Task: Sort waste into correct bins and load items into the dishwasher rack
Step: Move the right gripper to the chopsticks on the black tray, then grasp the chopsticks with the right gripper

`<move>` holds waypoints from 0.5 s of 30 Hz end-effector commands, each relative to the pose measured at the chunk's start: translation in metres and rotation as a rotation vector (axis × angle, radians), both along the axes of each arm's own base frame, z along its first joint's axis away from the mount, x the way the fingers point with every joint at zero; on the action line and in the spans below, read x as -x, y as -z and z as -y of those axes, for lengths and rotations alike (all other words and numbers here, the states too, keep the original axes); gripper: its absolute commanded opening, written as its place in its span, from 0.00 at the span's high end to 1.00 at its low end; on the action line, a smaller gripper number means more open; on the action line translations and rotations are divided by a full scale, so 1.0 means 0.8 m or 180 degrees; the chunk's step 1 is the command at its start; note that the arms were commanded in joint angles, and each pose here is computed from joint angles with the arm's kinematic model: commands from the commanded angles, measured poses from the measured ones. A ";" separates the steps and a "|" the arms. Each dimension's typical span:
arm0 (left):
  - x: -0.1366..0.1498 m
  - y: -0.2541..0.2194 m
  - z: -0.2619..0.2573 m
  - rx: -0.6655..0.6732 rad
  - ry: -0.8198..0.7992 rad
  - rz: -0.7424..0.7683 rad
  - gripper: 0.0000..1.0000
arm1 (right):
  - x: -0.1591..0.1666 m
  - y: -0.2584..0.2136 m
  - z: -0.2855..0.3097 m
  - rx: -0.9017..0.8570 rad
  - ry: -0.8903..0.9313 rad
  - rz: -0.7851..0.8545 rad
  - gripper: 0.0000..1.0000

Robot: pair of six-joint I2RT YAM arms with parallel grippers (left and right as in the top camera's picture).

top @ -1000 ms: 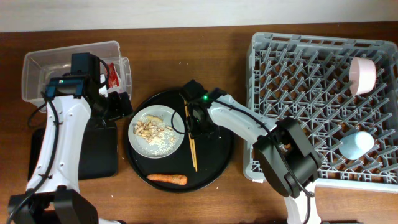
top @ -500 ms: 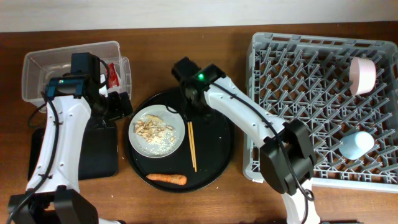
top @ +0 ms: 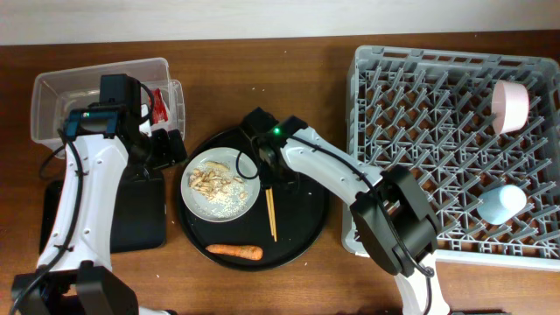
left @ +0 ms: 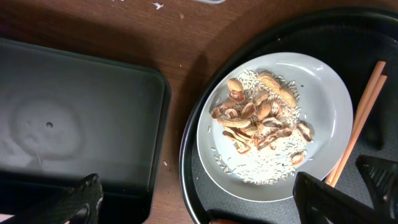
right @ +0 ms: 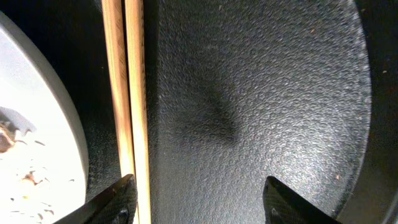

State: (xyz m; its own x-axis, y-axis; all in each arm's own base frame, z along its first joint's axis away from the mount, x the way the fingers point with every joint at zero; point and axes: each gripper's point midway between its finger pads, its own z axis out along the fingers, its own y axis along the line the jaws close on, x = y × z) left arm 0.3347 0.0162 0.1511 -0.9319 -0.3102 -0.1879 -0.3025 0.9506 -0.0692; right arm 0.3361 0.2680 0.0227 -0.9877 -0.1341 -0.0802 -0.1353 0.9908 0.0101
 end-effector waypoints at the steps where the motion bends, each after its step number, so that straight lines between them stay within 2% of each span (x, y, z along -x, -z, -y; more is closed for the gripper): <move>1: 0.002 -0.005 0.002 0.0012 0.0003 0.0038 0.03 | 0.011 0.017 0.005 0.0055 0.0017 -0.0042 0.35; 9: 0.002 -0.005 0.002 0.0012 0.0003 0.0038 0.03 | 0.013 0.036 0.007 0.0031 0.0013 -0.0015 0.35; 15: 0.002 -0.005 0.002 0.0012 0.0003 0.0039 0.03 | -0.007 -0.011 -0.001 0.0025 0.0003 0.0138 0.35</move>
